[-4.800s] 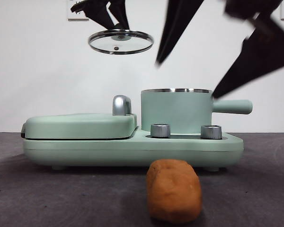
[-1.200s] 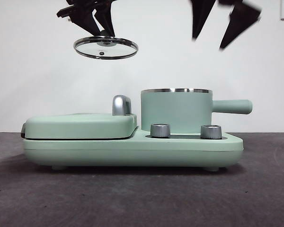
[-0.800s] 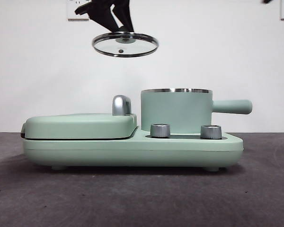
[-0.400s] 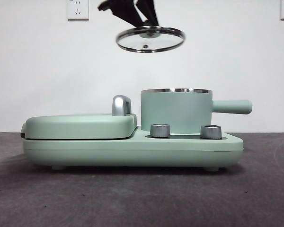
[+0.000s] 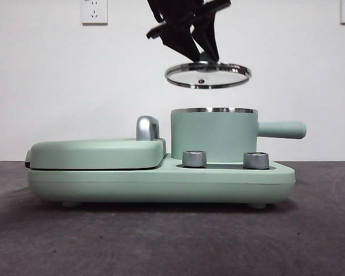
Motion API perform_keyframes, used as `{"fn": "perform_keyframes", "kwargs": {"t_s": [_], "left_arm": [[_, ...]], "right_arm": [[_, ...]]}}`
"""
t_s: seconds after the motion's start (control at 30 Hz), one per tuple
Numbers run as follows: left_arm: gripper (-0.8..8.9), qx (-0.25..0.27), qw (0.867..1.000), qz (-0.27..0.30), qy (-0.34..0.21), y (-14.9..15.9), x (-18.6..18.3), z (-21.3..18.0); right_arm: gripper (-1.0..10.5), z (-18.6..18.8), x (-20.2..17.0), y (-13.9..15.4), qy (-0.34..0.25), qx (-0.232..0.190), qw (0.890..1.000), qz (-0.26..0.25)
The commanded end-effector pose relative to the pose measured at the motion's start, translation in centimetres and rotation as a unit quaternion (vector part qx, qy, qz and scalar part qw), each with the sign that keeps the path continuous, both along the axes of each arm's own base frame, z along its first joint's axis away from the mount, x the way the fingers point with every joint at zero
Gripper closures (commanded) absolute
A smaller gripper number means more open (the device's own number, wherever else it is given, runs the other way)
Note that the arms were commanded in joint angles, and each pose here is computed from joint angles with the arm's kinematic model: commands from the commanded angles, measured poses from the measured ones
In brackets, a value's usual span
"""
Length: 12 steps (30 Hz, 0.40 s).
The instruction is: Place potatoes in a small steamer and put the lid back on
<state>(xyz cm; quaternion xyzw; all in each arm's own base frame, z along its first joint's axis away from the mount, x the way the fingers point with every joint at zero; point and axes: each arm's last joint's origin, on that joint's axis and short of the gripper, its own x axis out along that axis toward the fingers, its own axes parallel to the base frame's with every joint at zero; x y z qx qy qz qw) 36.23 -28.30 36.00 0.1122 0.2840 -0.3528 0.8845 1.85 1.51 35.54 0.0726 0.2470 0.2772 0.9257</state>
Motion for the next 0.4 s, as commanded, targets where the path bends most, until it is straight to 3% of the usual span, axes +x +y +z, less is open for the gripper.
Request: {"fn": "perform_keyframes", "kwargs": {"t_s": [0.03, 0.4], "left_arm": [[8.05, -0.010, 1.000, -0.009, -0.018, -1.0, 0.4, -0.1], [8.05, 0.005, 1.000, -0.013, 0.003, -1.7, 0.7, -1.7]], "right_arm": [[5.5, 0.2, -0.3, -0.1, 0.003, 0.023, 1.000, -0.006], [5.5, 0.2, -0.3, -0.1, 0.005, 0.026, 1.000, -0.009]]}}
